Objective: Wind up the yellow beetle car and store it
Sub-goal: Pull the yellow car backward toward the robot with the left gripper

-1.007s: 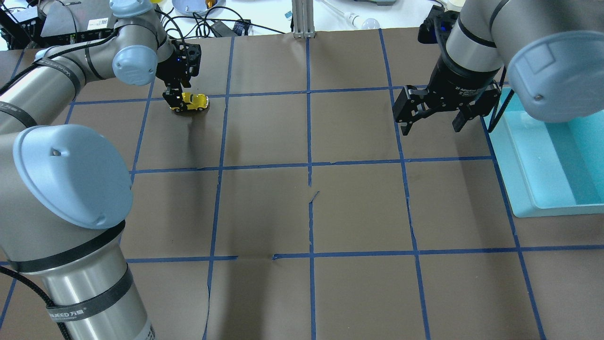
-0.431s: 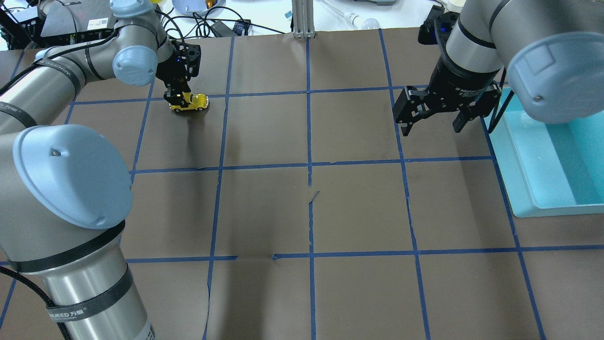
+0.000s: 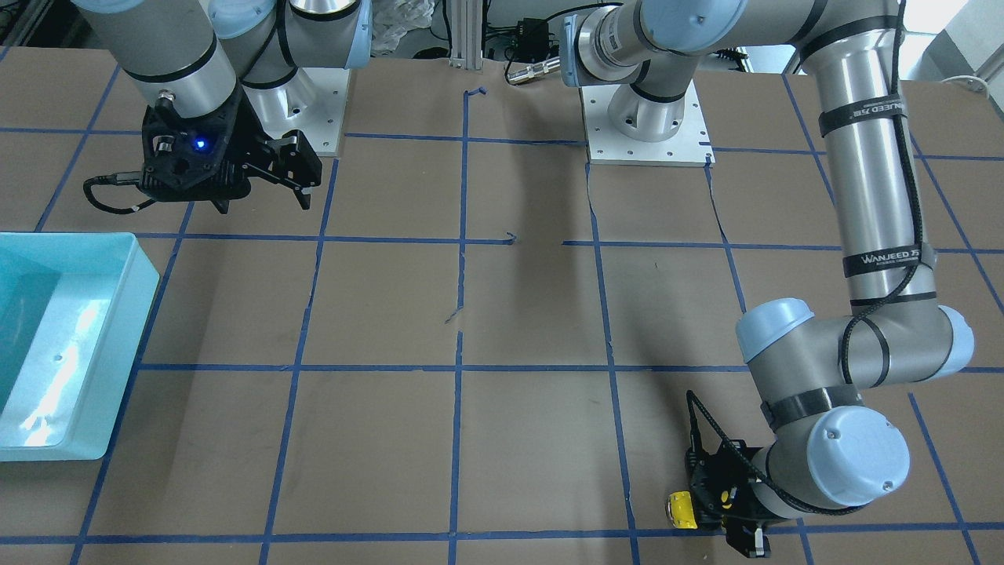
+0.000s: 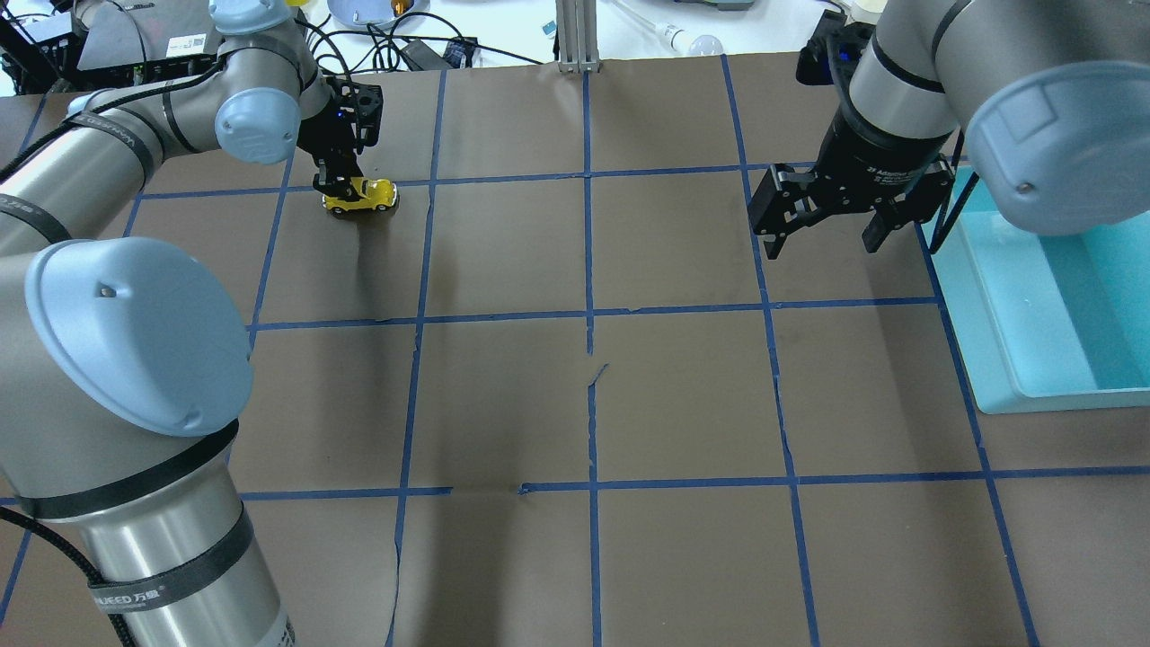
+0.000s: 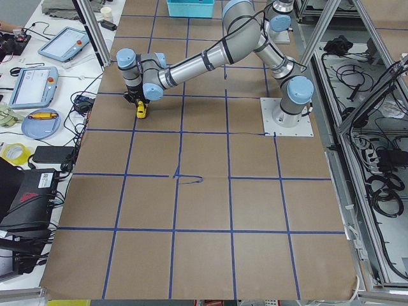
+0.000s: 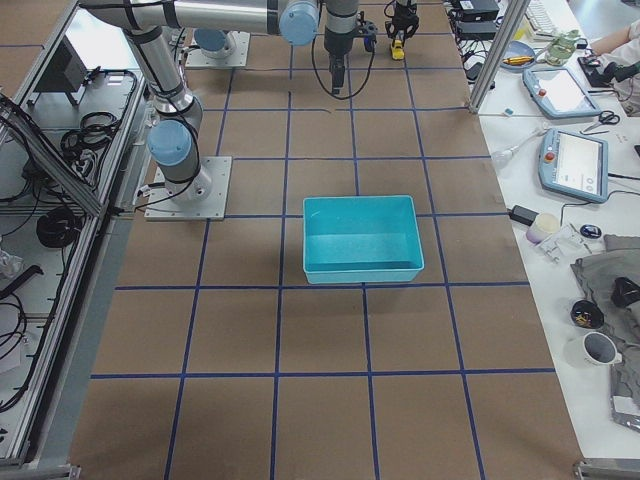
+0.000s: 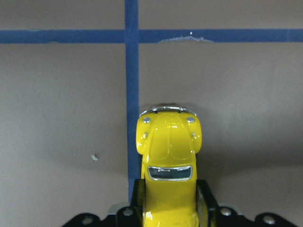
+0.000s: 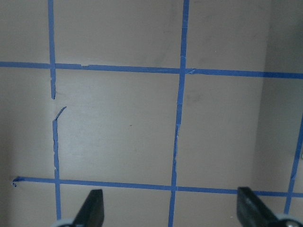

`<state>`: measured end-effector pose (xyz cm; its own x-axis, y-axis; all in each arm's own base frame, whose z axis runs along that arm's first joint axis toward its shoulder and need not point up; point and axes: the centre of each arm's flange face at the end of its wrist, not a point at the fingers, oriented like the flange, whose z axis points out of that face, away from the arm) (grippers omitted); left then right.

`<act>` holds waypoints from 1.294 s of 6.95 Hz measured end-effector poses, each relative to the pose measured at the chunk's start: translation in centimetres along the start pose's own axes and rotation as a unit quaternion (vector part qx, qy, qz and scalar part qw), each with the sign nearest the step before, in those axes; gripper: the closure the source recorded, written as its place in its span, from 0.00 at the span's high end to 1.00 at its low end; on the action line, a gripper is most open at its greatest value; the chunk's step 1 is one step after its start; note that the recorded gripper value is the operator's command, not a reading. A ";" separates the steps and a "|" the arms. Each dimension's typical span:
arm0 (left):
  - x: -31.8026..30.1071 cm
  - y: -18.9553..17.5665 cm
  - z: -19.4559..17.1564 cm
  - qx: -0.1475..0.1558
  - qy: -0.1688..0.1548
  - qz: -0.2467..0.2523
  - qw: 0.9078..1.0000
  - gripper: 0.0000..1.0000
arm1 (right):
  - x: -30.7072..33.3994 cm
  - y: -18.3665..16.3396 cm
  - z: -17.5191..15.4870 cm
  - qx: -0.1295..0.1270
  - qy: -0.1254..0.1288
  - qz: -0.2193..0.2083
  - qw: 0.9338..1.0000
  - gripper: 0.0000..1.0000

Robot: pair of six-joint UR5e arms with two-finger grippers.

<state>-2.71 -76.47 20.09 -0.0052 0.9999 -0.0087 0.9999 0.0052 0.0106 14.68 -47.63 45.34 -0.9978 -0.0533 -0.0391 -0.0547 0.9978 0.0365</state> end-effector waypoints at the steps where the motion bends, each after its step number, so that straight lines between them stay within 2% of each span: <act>1: 0.0 0.1 0.1 0.000 0.000 0.002 1.000 0.00 | 0.0 0.0 0.0 0.000 0.000 0.000 1.000 1.00; 3: -0.1 0.4 0.2 -0.001 0.000 0.006 1.000 0.00 | 0.0 0.0 0.0 0.000 0.000 -0.001 1.000 1.00; 9: -0.1 5.0 0.4 -0.002 0.002 0.013 1.000 0.00 | 0.0 -0.1 0.1 -0.001 0.001 0.000 1.000 1.00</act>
<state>2.34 -76.54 19.74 0.0213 0.9998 -0.0047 0.9997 -0.0212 0.0151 14.64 -47.68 45.27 -0.9979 -0.0533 -0.0372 -0.0547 0.9978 0.0380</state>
